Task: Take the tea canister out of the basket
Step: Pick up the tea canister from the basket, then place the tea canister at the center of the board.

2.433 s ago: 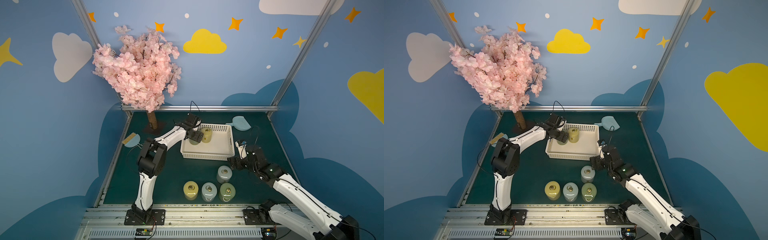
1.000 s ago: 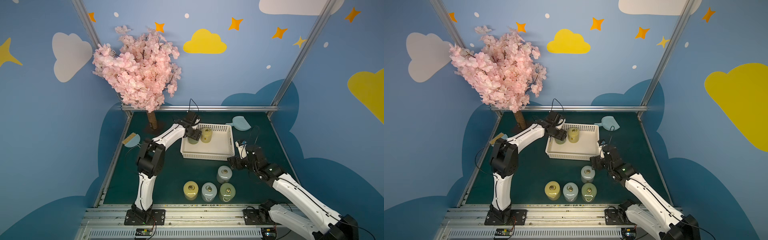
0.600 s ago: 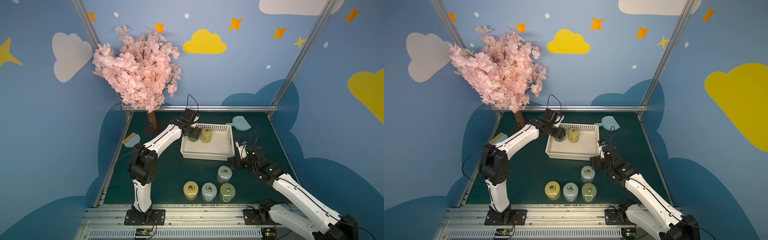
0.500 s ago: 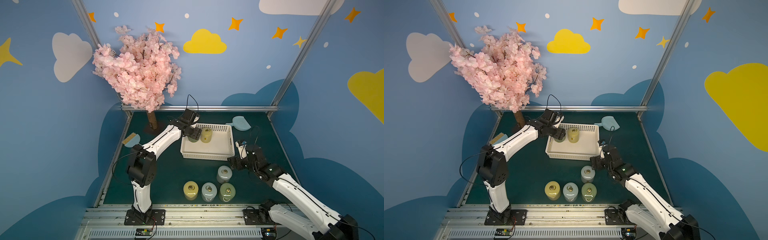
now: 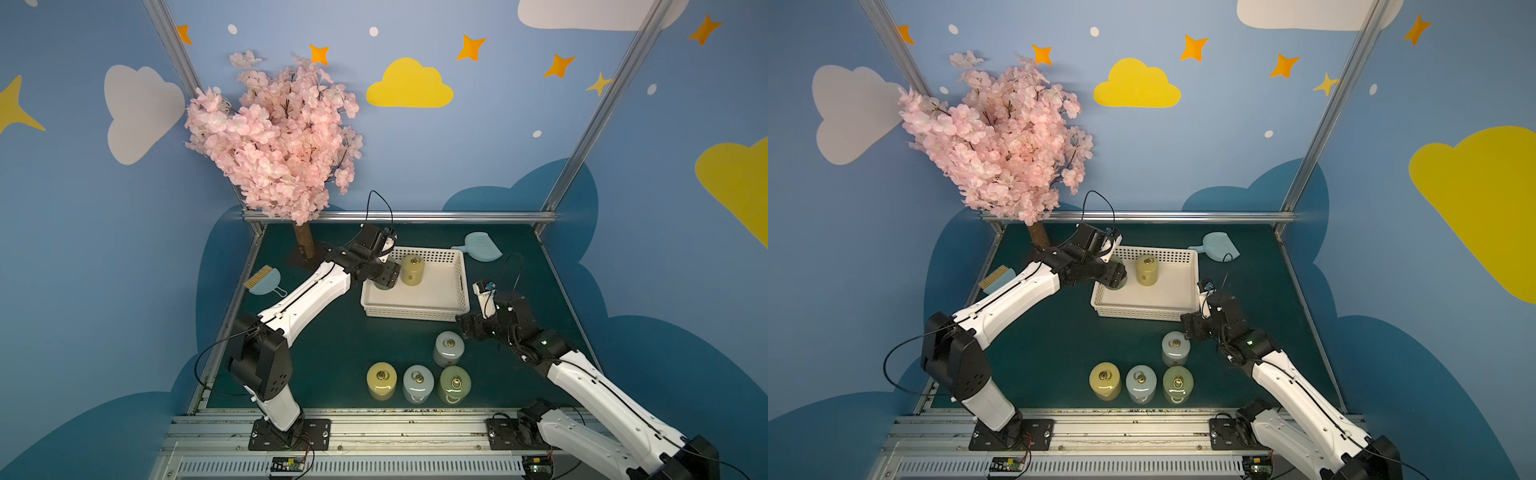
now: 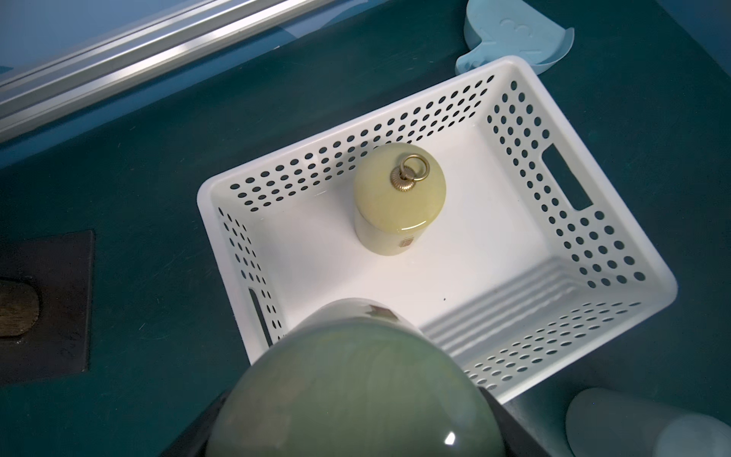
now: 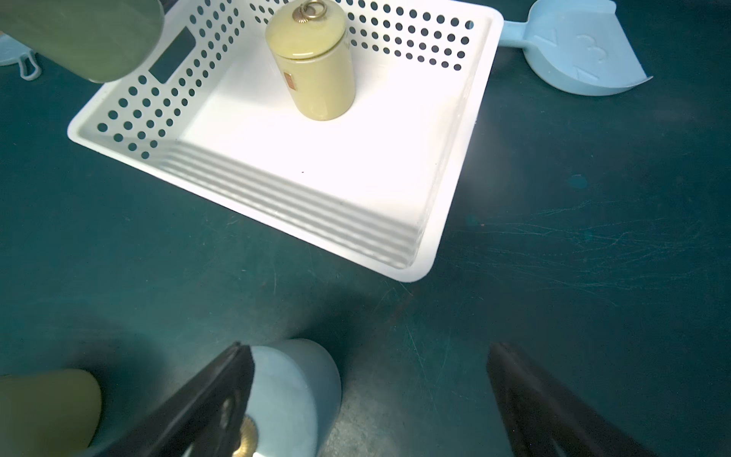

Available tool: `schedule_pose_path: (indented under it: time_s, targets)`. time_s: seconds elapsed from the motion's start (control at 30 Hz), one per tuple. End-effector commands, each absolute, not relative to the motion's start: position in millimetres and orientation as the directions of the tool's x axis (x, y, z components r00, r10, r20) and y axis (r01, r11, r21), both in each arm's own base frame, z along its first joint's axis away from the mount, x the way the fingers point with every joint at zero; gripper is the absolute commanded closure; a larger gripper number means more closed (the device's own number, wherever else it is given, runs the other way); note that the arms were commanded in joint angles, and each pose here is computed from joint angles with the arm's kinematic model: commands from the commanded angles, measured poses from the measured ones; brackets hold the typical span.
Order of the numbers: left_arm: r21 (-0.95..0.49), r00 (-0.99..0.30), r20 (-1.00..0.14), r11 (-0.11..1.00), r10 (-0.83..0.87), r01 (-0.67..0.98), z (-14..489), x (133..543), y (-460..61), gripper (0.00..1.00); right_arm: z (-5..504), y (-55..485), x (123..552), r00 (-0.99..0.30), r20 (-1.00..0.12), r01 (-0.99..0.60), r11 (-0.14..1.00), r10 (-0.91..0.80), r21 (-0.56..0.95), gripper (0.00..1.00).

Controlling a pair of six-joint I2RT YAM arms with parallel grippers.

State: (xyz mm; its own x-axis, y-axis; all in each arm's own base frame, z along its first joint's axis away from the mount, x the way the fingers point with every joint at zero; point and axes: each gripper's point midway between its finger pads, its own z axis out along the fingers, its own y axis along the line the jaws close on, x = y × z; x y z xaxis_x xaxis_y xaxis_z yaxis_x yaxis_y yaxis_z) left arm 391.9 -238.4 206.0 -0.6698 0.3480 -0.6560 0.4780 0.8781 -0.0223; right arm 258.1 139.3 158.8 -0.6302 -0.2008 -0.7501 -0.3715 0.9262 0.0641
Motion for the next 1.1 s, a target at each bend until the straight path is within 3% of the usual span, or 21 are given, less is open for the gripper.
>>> schedule_pose_path:
  time_s: [0.0, 0.57, 1.07]
  targets:
    - [-0.035, -0.594, -0.743, 0.868, 0.310, 0.496, 245.9, 384.0, -247.8, 0.49, 161.8, 135.5, 258.4, -0.615, -0.768, -0.354, 0.933, -0.177, 0.069, 0.02]
    - [-0.047, -0.552, -0.749, 0.802, 0.366, 0.596, 246.3, 295.9, -263.2, 0.49, 165.7, 128.2, 259.4, -0.568, -0.815, -0.314, 0.946, -0.116, 0.084, 0.02]
    - [-0.045, -0.536, -0.734, 0.758, 0.416, 0.651, 216.2, 258.6, -296.3, 0.49, 165.8, 124.3, 259.6, -0.562, -0.820, -0.297, 0.952, -0.110, 0.077, 0.02]
